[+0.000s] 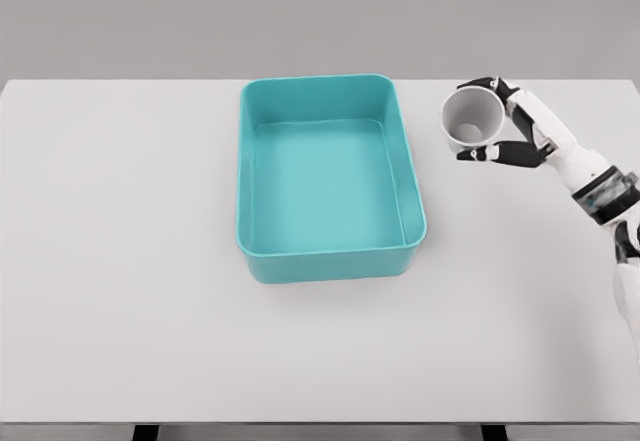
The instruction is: Put the paper cup into the basket with your right arm
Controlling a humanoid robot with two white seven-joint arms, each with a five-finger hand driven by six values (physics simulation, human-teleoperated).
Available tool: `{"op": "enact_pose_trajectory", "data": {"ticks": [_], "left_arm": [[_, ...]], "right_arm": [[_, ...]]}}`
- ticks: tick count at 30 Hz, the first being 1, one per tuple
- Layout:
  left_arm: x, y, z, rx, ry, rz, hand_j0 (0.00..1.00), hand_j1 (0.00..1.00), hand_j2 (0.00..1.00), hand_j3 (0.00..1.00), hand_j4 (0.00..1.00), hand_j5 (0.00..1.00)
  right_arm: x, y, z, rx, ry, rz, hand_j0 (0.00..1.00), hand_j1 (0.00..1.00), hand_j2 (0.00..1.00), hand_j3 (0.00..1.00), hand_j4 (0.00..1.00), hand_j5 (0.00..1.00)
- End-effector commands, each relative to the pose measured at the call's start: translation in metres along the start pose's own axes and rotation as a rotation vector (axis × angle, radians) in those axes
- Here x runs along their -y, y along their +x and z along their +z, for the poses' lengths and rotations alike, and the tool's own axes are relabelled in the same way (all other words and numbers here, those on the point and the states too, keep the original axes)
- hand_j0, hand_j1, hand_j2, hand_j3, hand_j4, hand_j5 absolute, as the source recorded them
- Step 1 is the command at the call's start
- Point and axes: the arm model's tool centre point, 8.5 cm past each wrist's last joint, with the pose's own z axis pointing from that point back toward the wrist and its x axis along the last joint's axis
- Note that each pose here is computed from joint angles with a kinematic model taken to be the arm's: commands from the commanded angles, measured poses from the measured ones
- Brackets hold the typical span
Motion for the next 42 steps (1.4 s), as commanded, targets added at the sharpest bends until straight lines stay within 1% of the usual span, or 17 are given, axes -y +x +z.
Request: {"op": "enact_pose_trajectory", "data": {"ticks": [1, 2, 5, 6, 9, 15, 24, 25, 27, 29, 33, 37, 38, 39, 40, 41, 42], "left_arm": [[0.0, 0.0, 0.0, -0.001, 0.0, -0.001, 1.0, 1.0, 1.0, 1.0, 1.0, 1.0], [0.0, 0.0, 0.0, 0.0, 0.0, 0.001, 1.0, 1.0, 1.0, 1.0, 1.0, 1.0], [0.0, 0.0, 0.0, 0.0, 0.0, 0.001, 1.0, 1.0, 1.0, 1.0, 1.0, 1.0], [0.0, 0.0, 0.0, 0.0, 0.0, 0.001, 1.0, 1.0, 1.0, 1.0, 1.0, 1.0], [0.0, 0.0, 0.0, 0.001, 0.0, -0.001, 1.0, 1.0, 1.0, 1.0, 1.0, 1.0], [0.0, 0.0, 0.0, 0.0, 0.0, 0.001, 1.0, 1.0, 1.0, 1.0, 1.0, 1.0], [0.0, 0.0, 0.0, 0.0, 0.0, 0.001, 1.0, 1.0, 1.0, 1.0, 1.0, 1.0], [0.0, 0.0, 0.0, 0.001, 0.0, 0.001, 1.0, 1.0, 1.0, 1.0, 1.0, 1.0], [0.0, 0.0, 0.0, 0.0, 0.0, -0.001, 1.0, 1.0, 1.0, 1.0, 1.0, 1.0], [0.0, 0.0, 0.0, 0.001, 0.0, -0.001, 1.0, 1.0, 1.0, 1.0, 1.0, 1.0], [0.0, 0.0, 0.0, 0.001, 0.0, -0.001, 1.0, 1.0, 1.0, 1.0, 1.0, 1.0], [0.0, 0.0, 0.0, 0.0, 0.0, 0.001, 1.0, 1.0, 1.0, 1.0, 1.0, 1.0], [0.0, 0.0, 0.0, 0.0, 0.0, 0.001, 1.0, 1.0, 1.0, 1.0, 1.0, 1.0], [0.0, 0.0, 0.0, 0.001, 0.0, -0.001, 1.0, 1.0, 1.0, 1.0, 1.0, 1.0], [0.0, 0.0, 0.0, 0.001, 0.0, 0.001, 1.0, 1.0, 1.0, 1.0, 1.0, 1.0], [0.0, 0.0, 0.0, 0.001, 0.0, 0.001, 1.0, 1.0, 1.0, 1.0, 1.0, 1.0], [0.0, 0.0, 0.0, 0.001, 0.0, -0.001, 1.0, 1.0, 1.0, 1.0, 1.0, 1.0]], "right_arm": [[-0.008, 0.002, -0.005, 0.015, 0.031, 0.046, 0.59, 0.59, 0.59, 0.59, 0.59, 0.59], [-0.01, 0.003, -0.007, 0.017, 0.035, 0.05, 0.59, 0.59, 0.59, 0.59, 0.59, 0.59], [-0.008, 0.007, -0.011, 0.029, 0.041, 0.073, 0.59, 0.59, 0.59, 0.59, 0.59, 0.59], [-0.007, 0.01, -0.015, 0.04, 0.049, 0.093, 0.59, 0.59, 0.59, 0.59, 0.59, 0.59], [-0.007, 0.017, -0.025, 0.062, 0.067, 0.113, 0.59, 0.59, 0.59, 0.59, 0.59, 0.59], [-0.008, 0.018, -0.026, 0.067, 0.077, 0.127, 0.59, 0.59, 0.59, 0.59, 0.59, 0.59], [-0.008, 0.034, -0.033, 0.115, 0.094, 0.177, 0.59, 0.59, 0.59, 0.59, 0.59, 0.59], [-0.007, 0.039, -0.034, 0.135, 0.095, 0.197, 0.59, 0.59, 0.59, 0.59, 0.59, 0.59], [-0.011, 0.04, -0.039, 0.128, 0.124, 0.229, 0.59, 0.59, 0.59, 0.59, 0.59, 0.59], [-0.015, 0.043, -0.046, 0.136, 0.147, 0.238, 0.59, 0.59, 0.59, 0.59, 0.59, 0.59], [-0.03, 0.052, -0.069, 0.151, 0.196, 0.285, 0.59, 0.59, 0.59, 0.59, 0.59, 0.59], [-0.035, 0.059, -0.081, 0.154, 0.248, 0.342, 0.59, 0.59, 0.59, 0.59, 0.59, 0.59], [-0.036, 0.061, -0.084, 0.158, 0.256, 0.346, 0.59, 0.59, 0.59, 0.59, 0.59, 0.59], [-0.039, 0.063, -0.088, 0.162, 0.275, 0.362, 0.59, 0.59, 0.59, 0.59, 0.59, 0.59], [-0.041, 0.066, -0.093, 0.159, 0.296, 0.392, 0.59, 0.59, 0.59, 0.59, 0.59, 0.59], [-0.043, 0.065, -0.094, 0.151, 0.312, 0.413, 0.59, 0.59, 0.59, 0.59, 0.59, 0.59], [-0.043, 0.068, -0.096, 0.157, 0.314, 0.423, 0.59, 0.59, 0.59, 0.59, 0.59, 0.59]]}}
